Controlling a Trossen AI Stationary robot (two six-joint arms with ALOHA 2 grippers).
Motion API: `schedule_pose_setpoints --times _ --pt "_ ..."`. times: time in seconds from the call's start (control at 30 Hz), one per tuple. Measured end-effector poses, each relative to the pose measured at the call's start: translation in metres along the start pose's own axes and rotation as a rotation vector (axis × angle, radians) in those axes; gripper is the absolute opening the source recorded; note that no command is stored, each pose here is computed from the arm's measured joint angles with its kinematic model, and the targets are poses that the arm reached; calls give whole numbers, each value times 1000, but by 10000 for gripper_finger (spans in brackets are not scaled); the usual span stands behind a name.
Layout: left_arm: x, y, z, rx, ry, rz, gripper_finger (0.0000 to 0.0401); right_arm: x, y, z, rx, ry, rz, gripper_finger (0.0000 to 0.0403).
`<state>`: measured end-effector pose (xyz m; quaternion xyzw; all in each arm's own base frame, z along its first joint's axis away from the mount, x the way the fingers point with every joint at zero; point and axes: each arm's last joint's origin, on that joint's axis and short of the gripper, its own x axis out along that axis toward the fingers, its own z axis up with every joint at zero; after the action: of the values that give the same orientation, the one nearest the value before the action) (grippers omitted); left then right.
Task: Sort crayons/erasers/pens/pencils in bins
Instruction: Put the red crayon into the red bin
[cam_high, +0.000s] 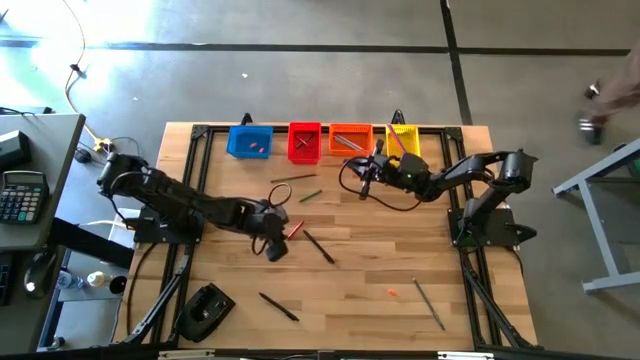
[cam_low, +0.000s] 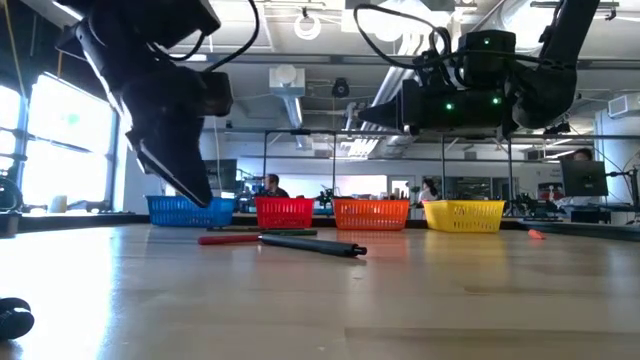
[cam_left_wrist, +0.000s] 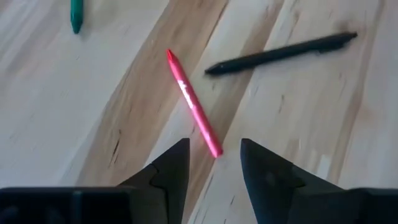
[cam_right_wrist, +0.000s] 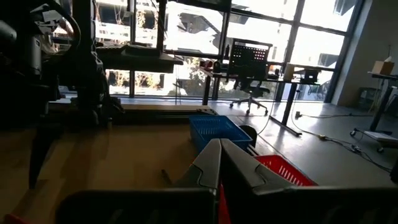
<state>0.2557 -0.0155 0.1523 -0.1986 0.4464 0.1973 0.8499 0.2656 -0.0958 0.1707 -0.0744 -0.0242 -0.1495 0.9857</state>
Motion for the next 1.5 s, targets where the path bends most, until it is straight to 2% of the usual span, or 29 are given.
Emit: schedule_pose_setpoints --times 0.1,0.37,0.7,0.9,1.27,1.5 --pt "9 -4 0 -6 -18 -12 133 0 2 0 -1 6 8 0" --pt "27 -3 -6 -35 -19 77 132 0 3 -3 2 34 13 0" --pt "39 -4 -11 -17 -1 104 105 0 3 -3 0 36 12 0" --pt "40 -1 -10 -18 -3 120 81 0 3 -3 -1 37 13 0" --pt "41 1 -10 89 27 109 11 0 3 -4 0 44 14 0" --pt "35 10 -5 70 45 122 4 0 3 -5 0 51 15 0"
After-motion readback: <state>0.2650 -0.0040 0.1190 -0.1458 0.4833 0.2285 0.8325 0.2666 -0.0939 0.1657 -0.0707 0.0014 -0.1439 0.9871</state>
